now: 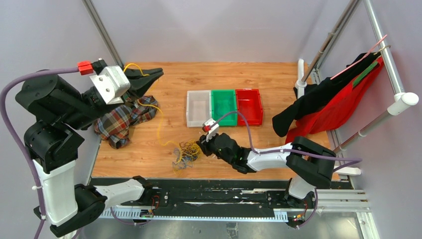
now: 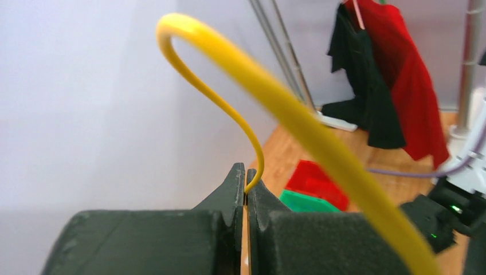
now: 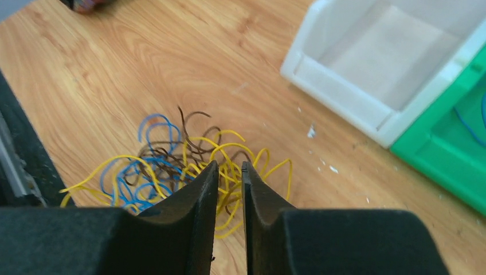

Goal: Untangle the cables

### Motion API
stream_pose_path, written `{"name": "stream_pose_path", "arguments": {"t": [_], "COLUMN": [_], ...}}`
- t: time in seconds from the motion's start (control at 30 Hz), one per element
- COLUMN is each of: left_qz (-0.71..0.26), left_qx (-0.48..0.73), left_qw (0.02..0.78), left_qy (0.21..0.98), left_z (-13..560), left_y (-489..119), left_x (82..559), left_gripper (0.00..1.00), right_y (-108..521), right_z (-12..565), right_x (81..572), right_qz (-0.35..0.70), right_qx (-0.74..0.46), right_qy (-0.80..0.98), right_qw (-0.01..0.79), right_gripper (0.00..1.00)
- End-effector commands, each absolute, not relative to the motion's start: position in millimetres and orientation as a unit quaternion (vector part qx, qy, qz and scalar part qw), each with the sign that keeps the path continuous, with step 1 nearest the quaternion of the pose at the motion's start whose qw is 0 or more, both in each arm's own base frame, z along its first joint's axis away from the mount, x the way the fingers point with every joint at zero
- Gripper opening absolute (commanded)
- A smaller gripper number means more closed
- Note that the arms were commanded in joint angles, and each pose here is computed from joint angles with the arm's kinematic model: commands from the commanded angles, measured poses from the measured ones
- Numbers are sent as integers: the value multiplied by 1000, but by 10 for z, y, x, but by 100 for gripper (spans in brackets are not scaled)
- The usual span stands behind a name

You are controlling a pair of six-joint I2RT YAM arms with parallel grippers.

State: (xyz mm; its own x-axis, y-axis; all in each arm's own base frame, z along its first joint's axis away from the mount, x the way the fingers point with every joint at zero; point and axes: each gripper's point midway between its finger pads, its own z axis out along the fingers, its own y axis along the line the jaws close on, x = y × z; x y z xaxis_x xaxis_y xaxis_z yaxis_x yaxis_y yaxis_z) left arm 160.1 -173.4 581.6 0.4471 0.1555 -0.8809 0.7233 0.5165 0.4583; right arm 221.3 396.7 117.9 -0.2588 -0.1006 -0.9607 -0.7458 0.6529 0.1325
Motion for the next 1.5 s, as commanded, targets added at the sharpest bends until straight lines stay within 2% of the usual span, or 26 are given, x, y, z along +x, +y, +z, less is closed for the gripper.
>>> {"name": "stream_pose_path", "arguments": {"t": [0.0, 0.17, 0.23, 0.4, 0.47, 0.67, 0.87, 1.07, 1.37, 1.47], "left_qz": [-120, -96, -99, -151, -175, -237, -273, -295, -307, -310], "left_qx": [417, 399, 402, 430, 437, 449, 434, 432, 441, 445], "left_qw": [785, 810, 804, 746, 715, 632, 605, 589, 588, 589], "left_qy": [442, 419, 427, 486, 516, 585, 609, 616, 604, 600], "left_z": [6237, 6437, 6383, 5789, 5461, 4643, 4378, 4304, 4330, 4357], "left_y": [-1551, -1515, -1547, -1773, -1874, -2120, -2279, -2358, -2381, -2384], "left_x": [1738, 1808, 1853, 1976, 2040, 2145, 2248, 2254, 2182, 2157], "left_gripper": [0, 0, 0, 0, 0, 0, 0, 0, 0, 0], "right_y": [3796, 3743, 3719, 3626, 3568, 3331, 3470, 3718, 3964, 4038], "right_z": [994, 1003, 1150, 1867, 2201, 2977, 3477, 3689, 3654, 3647], "right_x": [2299, 2285, 2297, 2334, 2311, 2147, 1934, 1874, 2138, 2102], "right_qz": [280, 275, 273, 272, 278, 308, 373, 413, 377, 397], "right_qx": [-252, -253, -253, -253, -255, -261, -289, -302, -305, -315], "right_qy": [752, 754, 747, 712, 693, 635, 577, 547, 556, 544], "right_qw": [541, 541, 551, 595, 615, 659, 666, 662, 675, 669], "right_gripper": [22, 30, 37, 62, 67, 69, 70, 70, 70, 70]}}
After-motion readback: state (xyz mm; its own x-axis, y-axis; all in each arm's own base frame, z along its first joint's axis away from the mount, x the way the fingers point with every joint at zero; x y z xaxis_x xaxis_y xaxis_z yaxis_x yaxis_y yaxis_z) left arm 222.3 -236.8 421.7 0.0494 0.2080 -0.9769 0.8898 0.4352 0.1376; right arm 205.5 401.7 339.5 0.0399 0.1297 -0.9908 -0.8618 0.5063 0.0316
